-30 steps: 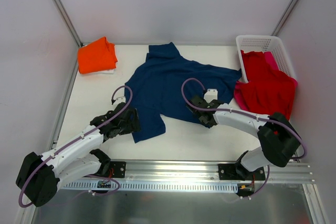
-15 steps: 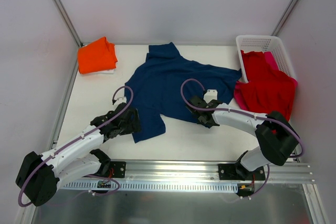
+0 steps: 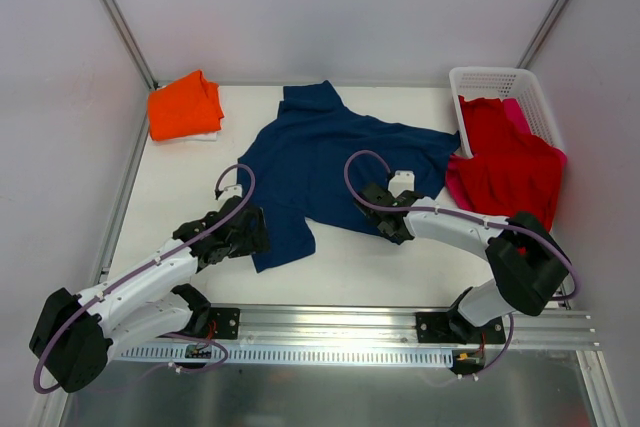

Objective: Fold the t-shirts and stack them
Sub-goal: Flatten out the tshirt

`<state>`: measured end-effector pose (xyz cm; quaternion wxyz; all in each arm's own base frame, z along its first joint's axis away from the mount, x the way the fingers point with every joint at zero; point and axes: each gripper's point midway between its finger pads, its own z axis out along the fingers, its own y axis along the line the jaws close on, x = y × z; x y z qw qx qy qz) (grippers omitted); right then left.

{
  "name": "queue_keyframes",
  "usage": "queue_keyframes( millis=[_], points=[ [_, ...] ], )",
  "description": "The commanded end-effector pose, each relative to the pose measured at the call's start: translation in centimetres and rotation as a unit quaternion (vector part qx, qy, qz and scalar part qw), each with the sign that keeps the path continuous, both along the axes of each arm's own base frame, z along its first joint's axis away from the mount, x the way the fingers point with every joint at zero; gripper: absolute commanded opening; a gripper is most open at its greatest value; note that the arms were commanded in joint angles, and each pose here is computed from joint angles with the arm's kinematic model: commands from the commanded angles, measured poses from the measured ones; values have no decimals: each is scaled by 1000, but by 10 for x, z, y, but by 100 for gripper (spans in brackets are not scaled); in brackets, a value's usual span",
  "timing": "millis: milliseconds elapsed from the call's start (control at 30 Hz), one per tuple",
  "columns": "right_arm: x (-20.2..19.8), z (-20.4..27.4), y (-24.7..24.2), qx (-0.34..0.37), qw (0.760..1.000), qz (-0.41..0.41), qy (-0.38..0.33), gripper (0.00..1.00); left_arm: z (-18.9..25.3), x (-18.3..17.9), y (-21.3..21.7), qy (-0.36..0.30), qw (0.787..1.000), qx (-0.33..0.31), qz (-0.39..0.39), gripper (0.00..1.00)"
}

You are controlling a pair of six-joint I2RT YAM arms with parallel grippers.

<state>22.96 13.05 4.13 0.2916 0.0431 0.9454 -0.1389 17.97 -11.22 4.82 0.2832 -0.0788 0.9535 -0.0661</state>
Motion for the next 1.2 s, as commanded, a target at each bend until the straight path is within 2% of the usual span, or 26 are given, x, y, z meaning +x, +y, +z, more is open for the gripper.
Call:
queue_keyframes(
  millis=[0, 133, 200, 433, 567, 767, 833, 933, 1167],
  points=[
    [0, -2, -6, -4, 1000, -9, -6, 38, 3, 4, 1, -9, 1000, 10, -3, 87],
    [0, -4, -9, -5, 1000, -12, -6, 38, 2, 4, 2, -7, 1000, 13, -3, 87],
    [-1, -7, -9, -2, 1000, -12, -5, 34, 1, 4, 2, -6, 1000, 15, -2, 87],
    [1, -12, -7, 6, 1000, -9, -1, 15, 1, 4, 2, -6, 1000, 15, -3, 87],
    [2, -11, -5, 10, 1000, -8, -3, 1, 1, 4, 2, -5, 1000, 16, -3, 87],
    [3, -6, -3, 15, 1000, -5, -9, 1, 0, 3, 4, 3, 1000, 18, 13, 83],
    [4, -5, -3, 18, 1000, -4, -11, 1, -7, -2, 5, 22, 999, 27, 21, 77],
    [4, -2, -2, 20, 1000, -1, -15, 1, -21, -12, 5, 61, 997, 38, 26, 74],
    [3, -1, -5, 16, 1000, 2, -16, 1, -31, -14, -1, 70, 995, 61, 34, 74]
  ],
)
